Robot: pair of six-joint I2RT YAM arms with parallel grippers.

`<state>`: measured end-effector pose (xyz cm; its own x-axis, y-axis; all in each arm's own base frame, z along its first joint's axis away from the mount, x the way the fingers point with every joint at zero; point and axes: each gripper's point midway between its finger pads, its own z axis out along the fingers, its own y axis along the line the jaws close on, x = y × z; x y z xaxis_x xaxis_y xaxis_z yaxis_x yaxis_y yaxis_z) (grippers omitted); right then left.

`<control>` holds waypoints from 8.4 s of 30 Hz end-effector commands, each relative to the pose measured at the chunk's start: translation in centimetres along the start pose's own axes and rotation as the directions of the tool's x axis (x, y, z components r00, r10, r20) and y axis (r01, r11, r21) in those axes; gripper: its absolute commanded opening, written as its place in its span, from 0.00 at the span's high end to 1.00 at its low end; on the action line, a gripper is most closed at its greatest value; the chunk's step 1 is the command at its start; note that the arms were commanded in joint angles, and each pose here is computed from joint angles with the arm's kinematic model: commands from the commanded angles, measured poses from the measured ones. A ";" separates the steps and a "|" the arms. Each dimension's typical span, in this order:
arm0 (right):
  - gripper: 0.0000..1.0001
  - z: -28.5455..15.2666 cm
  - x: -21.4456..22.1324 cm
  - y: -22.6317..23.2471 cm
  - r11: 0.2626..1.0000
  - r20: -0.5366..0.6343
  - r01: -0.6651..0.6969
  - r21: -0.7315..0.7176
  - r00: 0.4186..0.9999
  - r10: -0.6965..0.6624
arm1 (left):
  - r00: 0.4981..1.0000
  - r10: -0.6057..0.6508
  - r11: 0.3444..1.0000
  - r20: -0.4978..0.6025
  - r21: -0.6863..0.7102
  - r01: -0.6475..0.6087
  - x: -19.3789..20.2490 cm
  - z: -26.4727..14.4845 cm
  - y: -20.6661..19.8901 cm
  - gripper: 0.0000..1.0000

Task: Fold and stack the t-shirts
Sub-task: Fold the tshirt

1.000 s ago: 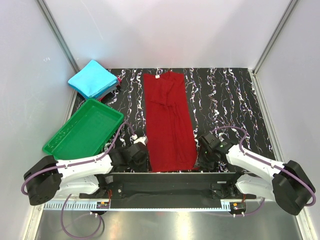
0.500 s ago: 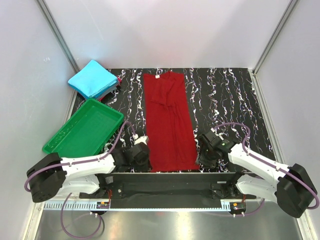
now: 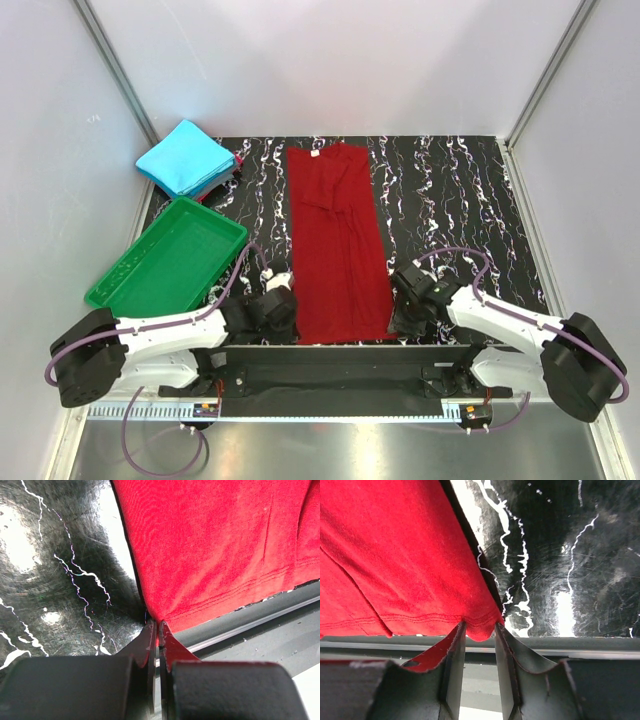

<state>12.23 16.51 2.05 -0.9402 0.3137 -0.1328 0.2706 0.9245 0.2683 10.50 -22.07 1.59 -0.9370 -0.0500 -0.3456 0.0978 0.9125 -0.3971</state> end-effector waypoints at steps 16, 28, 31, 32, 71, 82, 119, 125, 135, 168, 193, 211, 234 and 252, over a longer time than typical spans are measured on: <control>0.59 -0.7 0.6 2.5 0.998 0.012 0.037 -0.049 0.999 -0.037 | 0.999 0.030 0.992 0.041 -0.127 -0.024 -0.5 -1.2 3.0 1.00; 0.66 1.1 0.8 1.2 0.999 0.030 0.038 0.003 0.999 -0.038 | 0.998 0.041 0.993 0.037 -0.112 -0.036 -0.7 -1.4 2.4 1.00; 0.72 1.2 0.9 0.9 0.999 0.031 0.038 0.006 0.999 -0.038 | 0.998 0.041 0.995 0.040 -0.090 -0.037 -0.8 -1.5 1.8 1.00; 0.73 1.3 0.9 0.9 0.999 0.031 0.038 0.005 0.999 -0.038 | 0.998 0.041 0.996 0.041 -0.081 -0.037 -0.9 -1.5 1.6 1.00; 1.00 -1.6 -26.7 13.1 0.896 0.391 0.441 0.060 0.815 -0.427 | 0.986 -0.041 0.999 0.160 0.003 0.041 -31.6 2.9 -1.6 1.00; 1.00 0.6 -31.9 15.0 0.884 0.429 0.466 0.023 0.794 -0.430 | 0.975 -0.076 0.995 0.208 -0.054 0.089 -36.4 4.5 2.2 1.00; 0.73 -0.2 -35.6 15.7 0.929 0.448 0.366 -0.055 0.841 -0.305 | 0.925 -0.038 0.974 0.378 -0.194 0.120 -39.8 1.9 4.8 0.67; 0.85 1.6 -33.6 16.2 0.924 0.437 0.363 -0.122 0.855 -0.279 | 0.964 -0.045 0.987 0.263 -0.136 0.083 -35.6 5.7 3.1 0.82; 0.85 4.3 -34.2 16.9 0.915 0.435 0.373 -0.152 0.857 -0.277 | 0.963 -0.018 0.978 0.267 -0.195 0.072 -37.4 8.5 4.3 0.82; 0.49 -0.6 -30.1 10.9 0.986 0.297 0.086 -0.143 0.954 -0.040 | 0.930 0.089 0.993 0.358 -0.107 -0.053 -38.5 -3.1 -0.4 0.66; 0.40 3.7 -21.5 8.9 0.925 0.166 -0.183 -0.333 0.954 0.249 | 0.976 -0.135 0.987 0.169 -0.062 0.147 -22.0 3.9 2.9 0.56; 0.77 5.8 -20.9 8.0 0.930 0.158 -0.227 -0.291 0.947 0.280 | 0.967 -0.106 0.987 0.233 -0.093 0.130 -22.0 2.4 3.8 0.56; 1.00 5.8 -21.5 8.1 0.940 0.189 -0.187 -0.285 0.951 0.246 | 0.941 -0.208 0.968 0.268 -0.080 0.236 -23.0 4.3 5.4 0.59; 1.00 5.6 -20.9 8.1 0.942 0.199 -0.166 -0.291 0.953 0.230 | 0.907 -0.251 0.962 0.339 -0.018 0.272 -23.6 2.0 4.9 0.61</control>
<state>35.15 18.72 1.51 -0.7977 0.5635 -0.2149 0.3715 0.7398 0.5609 32.55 -17.50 4.33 -0.8088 -0.3835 -0.4458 -0.1790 0.8827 -0.4345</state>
